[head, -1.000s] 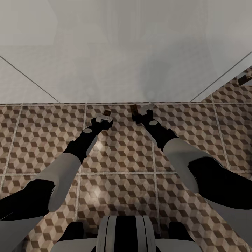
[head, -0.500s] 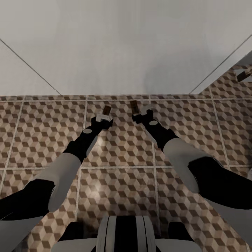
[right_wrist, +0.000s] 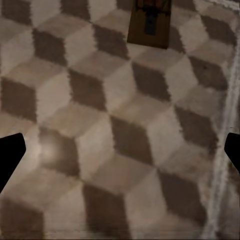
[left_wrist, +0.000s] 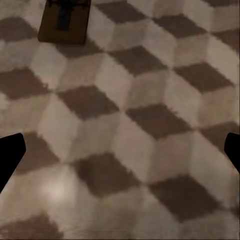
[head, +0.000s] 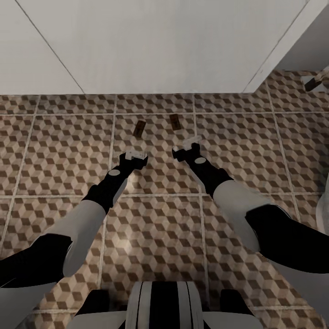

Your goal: Take the four mousetraps from the cabinet in the bathroom and place them on the bathroom floor. Make sure all four end up on the same floor surface, and ensure that at least two of them are either under or directly next to the same bathroom sink.

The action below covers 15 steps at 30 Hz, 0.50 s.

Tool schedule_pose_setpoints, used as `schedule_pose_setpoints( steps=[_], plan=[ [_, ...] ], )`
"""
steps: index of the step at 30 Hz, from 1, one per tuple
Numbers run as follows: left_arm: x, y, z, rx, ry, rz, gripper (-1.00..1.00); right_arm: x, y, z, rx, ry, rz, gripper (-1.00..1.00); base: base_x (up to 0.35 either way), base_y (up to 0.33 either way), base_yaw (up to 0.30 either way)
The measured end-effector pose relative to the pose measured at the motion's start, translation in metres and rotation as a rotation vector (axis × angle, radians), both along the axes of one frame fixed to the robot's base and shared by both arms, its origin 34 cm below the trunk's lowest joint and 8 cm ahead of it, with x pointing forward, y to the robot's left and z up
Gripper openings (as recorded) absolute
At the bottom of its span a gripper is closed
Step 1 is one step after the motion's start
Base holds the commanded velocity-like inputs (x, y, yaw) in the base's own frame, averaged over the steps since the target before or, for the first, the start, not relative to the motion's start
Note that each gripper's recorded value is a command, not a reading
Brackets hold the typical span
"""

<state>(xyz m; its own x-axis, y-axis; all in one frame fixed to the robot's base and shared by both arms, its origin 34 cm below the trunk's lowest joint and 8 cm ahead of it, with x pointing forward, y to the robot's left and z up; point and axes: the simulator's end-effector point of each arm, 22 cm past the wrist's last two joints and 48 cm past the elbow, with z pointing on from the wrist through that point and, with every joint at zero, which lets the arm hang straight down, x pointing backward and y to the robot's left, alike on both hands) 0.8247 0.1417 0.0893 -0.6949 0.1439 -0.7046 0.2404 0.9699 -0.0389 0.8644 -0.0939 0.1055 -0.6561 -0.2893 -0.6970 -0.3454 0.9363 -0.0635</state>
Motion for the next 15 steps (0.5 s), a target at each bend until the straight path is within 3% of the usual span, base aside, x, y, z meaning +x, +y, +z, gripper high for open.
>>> schedule_pose_setpoints(
  steps=[15],
  plan=[
    [-0.0001, 0.0001, -0.0001, 0.0, 0.0, 0.0, 1.0, 0.0, 0.0, 0.0, 0.0, 0.0, 0.0, 1.0, -0.337, 0.0, 0.0]
  ],
)
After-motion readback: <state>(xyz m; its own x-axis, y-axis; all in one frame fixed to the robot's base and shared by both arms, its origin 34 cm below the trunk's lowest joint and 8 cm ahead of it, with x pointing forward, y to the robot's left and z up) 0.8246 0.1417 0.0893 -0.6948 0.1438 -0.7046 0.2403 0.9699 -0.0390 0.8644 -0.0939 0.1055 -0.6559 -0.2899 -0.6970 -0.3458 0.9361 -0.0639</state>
